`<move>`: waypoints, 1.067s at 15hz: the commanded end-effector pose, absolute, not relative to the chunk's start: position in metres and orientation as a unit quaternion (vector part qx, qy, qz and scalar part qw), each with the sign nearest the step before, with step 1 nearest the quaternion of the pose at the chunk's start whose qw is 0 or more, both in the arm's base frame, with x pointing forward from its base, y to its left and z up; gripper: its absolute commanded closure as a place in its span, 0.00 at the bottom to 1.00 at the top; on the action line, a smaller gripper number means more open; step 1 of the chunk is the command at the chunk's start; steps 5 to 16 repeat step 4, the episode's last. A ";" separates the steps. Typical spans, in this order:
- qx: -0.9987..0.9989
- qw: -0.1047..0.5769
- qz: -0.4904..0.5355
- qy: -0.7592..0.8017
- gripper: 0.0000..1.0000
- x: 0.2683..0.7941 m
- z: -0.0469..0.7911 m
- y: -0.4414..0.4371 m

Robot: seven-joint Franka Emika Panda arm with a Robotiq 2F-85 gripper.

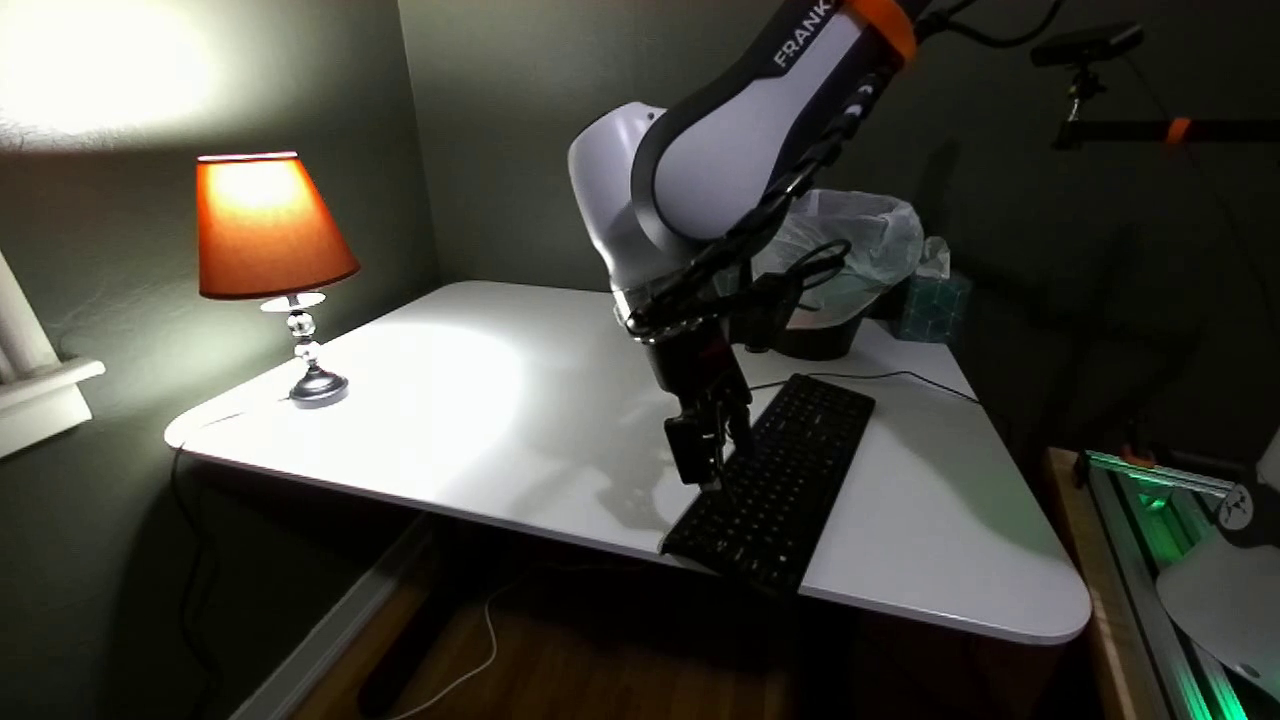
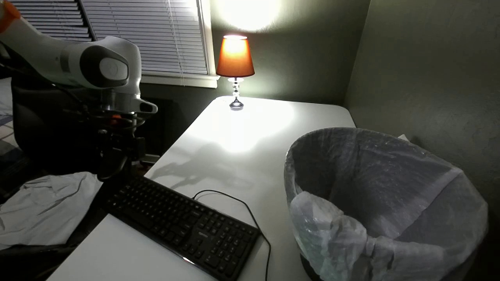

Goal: Press a button on the left side of the keyboard

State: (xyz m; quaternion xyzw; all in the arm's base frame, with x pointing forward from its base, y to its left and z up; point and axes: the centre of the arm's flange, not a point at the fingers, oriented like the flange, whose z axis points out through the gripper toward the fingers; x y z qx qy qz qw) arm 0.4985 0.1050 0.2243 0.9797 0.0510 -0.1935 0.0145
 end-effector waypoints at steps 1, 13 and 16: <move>0.980 0.014 -0.194 0.051 0.00 0.499 0.224 0.105; 0.980 0.014 -0.194 0.051 0.00 0.499 0.224 0.105; 0.980 0.014 -0.194 0.051 0.00 0.499 0.224 0.105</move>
